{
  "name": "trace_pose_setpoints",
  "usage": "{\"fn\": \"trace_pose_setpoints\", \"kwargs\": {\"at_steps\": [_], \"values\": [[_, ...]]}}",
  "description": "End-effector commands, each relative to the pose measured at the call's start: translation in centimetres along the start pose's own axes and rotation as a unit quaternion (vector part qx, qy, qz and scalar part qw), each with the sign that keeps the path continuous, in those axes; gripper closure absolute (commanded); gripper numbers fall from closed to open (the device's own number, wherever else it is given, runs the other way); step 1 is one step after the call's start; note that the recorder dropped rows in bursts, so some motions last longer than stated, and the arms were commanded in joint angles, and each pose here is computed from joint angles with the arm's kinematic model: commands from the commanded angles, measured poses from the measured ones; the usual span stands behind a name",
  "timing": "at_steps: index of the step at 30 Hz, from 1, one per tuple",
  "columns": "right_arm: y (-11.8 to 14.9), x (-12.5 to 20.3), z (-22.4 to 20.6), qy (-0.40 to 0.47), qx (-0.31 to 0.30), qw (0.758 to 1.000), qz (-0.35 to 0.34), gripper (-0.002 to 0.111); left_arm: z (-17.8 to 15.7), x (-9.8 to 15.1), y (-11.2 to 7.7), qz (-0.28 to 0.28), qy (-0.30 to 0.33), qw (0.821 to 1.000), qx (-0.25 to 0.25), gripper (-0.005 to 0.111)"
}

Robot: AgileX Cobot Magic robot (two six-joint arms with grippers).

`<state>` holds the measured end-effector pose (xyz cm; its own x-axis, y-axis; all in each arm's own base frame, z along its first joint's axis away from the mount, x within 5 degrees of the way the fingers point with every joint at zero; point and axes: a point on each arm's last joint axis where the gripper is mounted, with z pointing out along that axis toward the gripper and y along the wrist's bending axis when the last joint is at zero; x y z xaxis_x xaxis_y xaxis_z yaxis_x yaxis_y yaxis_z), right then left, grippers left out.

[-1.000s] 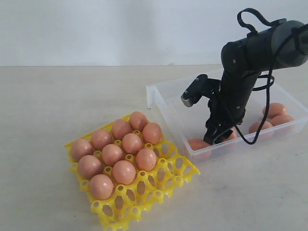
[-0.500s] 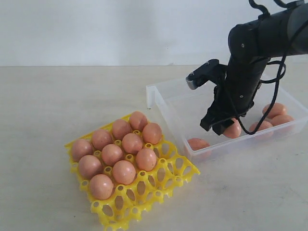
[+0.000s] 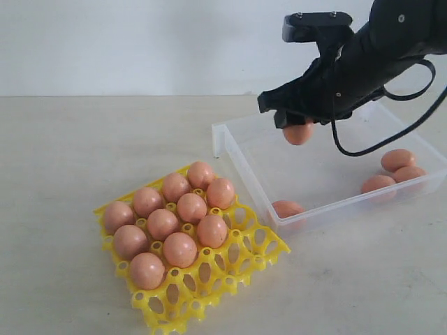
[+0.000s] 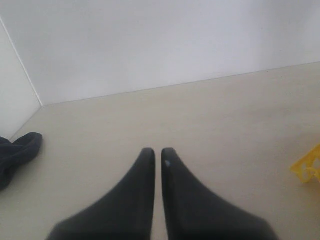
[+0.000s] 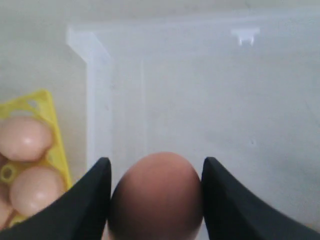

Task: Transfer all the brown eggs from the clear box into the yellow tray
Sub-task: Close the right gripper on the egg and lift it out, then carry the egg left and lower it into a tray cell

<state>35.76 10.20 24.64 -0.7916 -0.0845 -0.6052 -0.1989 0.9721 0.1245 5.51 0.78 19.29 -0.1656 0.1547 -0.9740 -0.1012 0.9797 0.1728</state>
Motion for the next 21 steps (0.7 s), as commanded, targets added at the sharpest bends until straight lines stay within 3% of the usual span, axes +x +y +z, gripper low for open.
{"fn": "trace_pose_setpoints", "kwargs": {"at_steps": [1,6,11,17,21], "values": [[2.7,1.4,-1.1,-0.084,-0.031,0.996,-0.010,0.108,0.0,0.1,0.0,-0.002,-0.002,1.000,0.002,0.103],[6.0,5.7,-0.9,-0.139,-0.070,0.987,-0.048,0.108,0.0,0.1,0.0,-0.002,-0.002,1.000,0.002,0.103],[8.3,8.6,-1.0,-0.158,-0.109,0.981,-0.014,0.108,0.0,0.1,0.0,-0.002,-0.002,1.000,0.002,0.103],[9.1,7.5,-3.3,-0.233,-0.134,0.963,-0.016,0.108,0.0,0.1,0.0,-0.002,-0.002,1.000,0.002,0.103],[8.9,5.2,-7.1,-0.360,-0.160,0.919,0.016,0.108,0.0,0.1,0.0,-0.002,-0.002,1.000,0.002,0.103]]}}
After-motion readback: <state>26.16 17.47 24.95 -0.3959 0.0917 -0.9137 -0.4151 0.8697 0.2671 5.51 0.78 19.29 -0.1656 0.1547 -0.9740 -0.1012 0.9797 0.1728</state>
